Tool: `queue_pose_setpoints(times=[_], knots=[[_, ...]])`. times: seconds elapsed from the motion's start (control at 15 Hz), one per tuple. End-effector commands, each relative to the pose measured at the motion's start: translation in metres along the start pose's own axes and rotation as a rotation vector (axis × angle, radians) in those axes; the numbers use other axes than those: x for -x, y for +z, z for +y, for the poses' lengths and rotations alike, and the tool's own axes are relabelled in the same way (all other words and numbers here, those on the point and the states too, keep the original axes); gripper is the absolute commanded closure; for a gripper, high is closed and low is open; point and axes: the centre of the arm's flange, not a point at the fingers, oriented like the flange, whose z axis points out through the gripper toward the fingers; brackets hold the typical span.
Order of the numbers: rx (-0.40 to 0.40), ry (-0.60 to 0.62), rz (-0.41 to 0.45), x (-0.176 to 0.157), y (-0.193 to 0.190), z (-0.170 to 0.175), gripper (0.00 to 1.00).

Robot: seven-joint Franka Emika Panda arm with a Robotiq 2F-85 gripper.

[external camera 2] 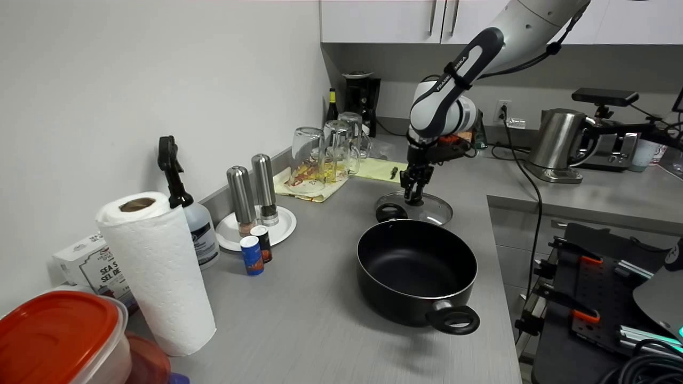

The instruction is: Uncover the pot

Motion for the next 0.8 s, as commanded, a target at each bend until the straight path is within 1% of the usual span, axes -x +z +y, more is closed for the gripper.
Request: queue_pose_setpoints(times=[0.0, 0.33, 0.4, 0.47, 0.53, 0.6, 0.67, 0.73], knots=[[-0.029, 0.078, 0.031, -0.011, 0.001, -0.002, 0.75], [-0.033, 0.104, 0.046, -0.013, -0.005, -0.004, 0.75], [-0.032, 0.105, 0.049, -0.013, -0.005, -0.004, 0.53], [-0.033, 0.105, 0.048, -0.013, -0.006, -0.005, 0.25], [-0.033, 0.105, 0.049, -0.013, -0.006, -0.005, 0.23], [-0.033, 0.106, 0.052, -0.014, -0.007, -0.006, 0.18], [-0.033, 0.106, 0.057, -0.015, -0.009, -0.006, 0.10], [-0.035, 0.107, 0.062, -0.016, -0.011, -0.007, 0.04]])
